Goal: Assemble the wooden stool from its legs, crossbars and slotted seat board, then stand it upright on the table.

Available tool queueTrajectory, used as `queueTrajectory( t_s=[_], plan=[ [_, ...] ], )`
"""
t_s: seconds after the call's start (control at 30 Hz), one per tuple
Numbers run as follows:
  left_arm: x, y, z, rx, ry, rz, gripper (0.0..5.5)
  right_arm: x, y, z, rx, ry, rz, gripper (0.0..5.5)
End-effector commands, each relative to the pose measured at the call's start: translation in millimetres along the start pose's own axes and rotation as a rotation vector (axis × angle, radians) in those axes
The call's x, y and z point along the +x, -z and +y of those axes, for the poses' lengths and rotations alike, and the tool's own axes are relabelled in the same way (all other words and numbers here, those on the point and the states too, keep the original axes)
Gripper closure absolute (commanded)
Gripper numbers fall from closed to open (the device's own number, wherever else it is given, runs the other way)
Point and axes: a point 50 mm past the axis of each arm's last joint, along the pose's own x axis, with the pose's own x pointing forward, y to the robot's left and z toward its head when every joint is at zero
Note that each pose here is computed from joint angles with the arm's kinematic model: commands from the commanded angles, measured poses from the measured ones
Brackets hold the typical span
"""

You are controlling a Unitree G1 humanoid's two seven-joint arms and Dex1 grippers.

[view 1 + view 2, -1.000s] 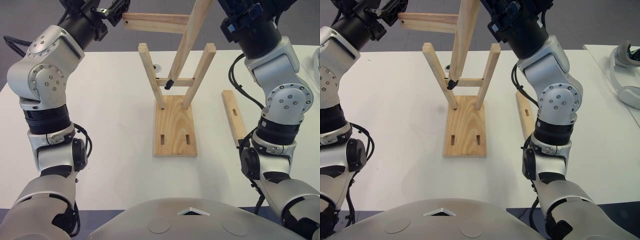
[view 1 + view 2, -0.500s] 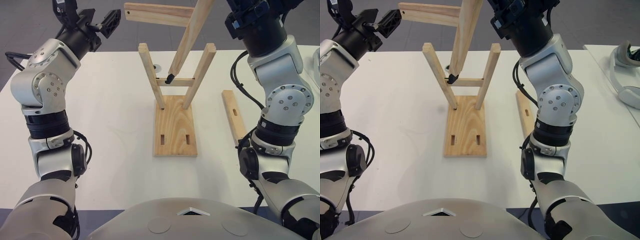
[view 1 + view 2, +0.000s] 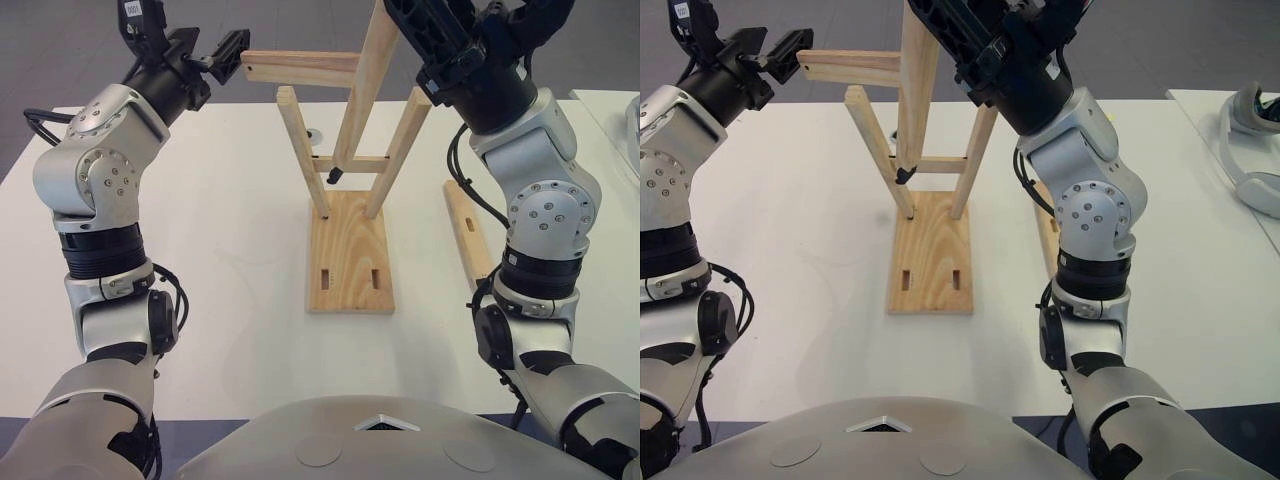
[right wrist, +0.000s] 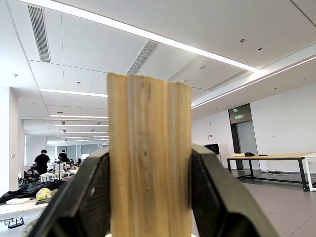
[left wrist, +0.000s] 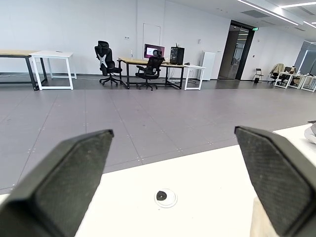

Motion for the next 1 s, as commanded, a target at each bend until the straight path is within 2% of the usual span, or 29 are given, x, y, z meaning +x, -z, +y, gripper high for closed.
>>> queueTrajectory(
  t_s=[0.03,0.67,1.0],
  plan=[
    [1.6,-0.7,-3.6,0.01,0.01,0.006,0.96,5.5,-0.2,2.3,-0.007,-0.012,-0.019,3.45],
    [1.1,5.9,-10.5,-0.006,0.012,0.002,0.96,16.2,27.5,-2.2,-0.006,-0.011,0.036,3.45],
    [1.5,4.8,-10.7,-0.005,0.008,-0.009,0.96,17.6,30.0,-5.7,-0.037,0.0,0.032,3.45]
  ],
)
